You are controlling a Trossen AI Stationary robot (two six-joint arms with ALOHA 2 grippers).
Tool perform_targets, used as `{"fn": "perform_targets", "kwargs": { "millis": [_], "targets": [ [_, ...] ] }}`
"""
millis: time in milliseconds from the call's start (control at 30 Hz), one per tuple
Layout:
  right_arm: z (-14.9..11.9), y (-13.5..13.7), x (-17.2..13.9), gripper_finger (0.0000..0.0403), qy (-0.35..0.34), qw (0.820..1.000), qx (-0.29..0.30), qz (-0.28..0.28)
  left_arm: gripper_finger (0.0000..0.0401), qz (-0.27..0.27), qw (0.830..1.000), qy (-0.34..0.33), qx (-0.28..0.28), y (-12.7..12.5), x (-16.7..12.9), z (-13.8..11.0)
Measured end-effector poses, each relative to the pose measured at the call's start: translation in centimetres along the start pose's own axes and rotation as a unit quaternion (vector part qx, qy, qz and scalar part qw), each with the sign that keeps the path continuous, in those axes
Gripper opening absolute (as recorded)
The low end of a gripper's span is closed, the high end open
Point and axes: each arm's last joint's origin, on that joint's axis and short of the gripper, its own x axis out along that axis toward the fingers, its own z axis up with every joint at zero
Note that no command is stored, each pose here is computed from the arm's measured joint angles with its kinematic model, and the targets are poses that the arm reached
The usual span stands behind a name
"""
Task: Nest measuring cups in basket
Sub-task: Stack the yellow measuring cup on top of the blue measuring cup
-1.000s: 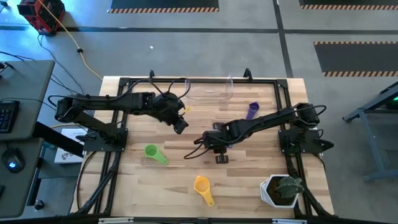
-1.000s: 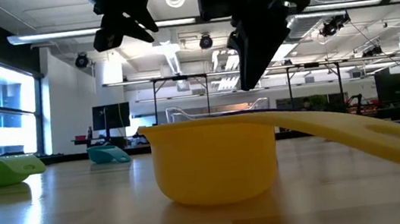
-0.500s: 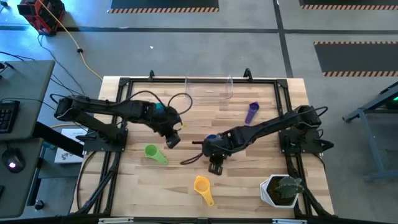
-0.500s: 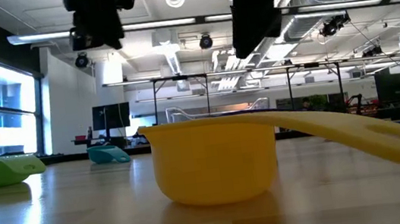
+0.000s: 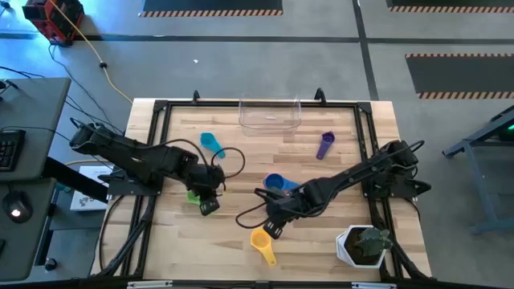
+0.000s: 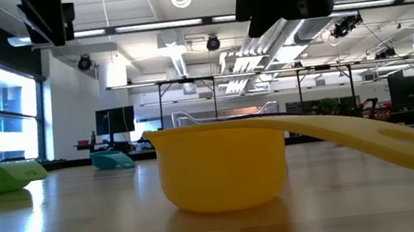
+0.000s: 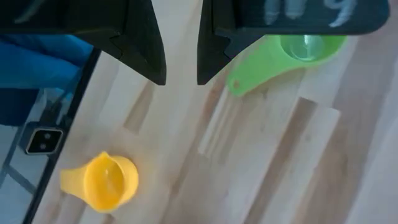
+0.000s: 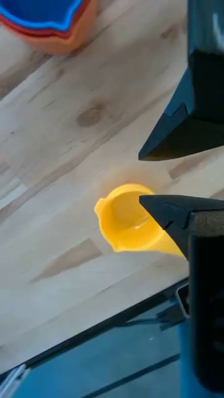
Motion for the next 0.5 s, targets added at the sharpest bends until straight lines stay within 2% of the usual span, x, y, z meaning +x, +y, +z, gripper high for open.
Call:
{"fn": "perform_targets", "kwargs": {
  "millis": [333,500],
  "targets": [
    [-0.9,1.1,0.3,0.0143,-0.021,0.999,0.025,0.019,0.0081,-0.013,0.999,0.022,-0.039,-2.0,0.2,-2.2],
    [-1.2,1.3,2.1,0.0153,-0.018,0.999,0.024,0.013,0.0081,-0.016,0.998,0.031,-0.056,-2.7,0.2,-3.1]
  ]
}}
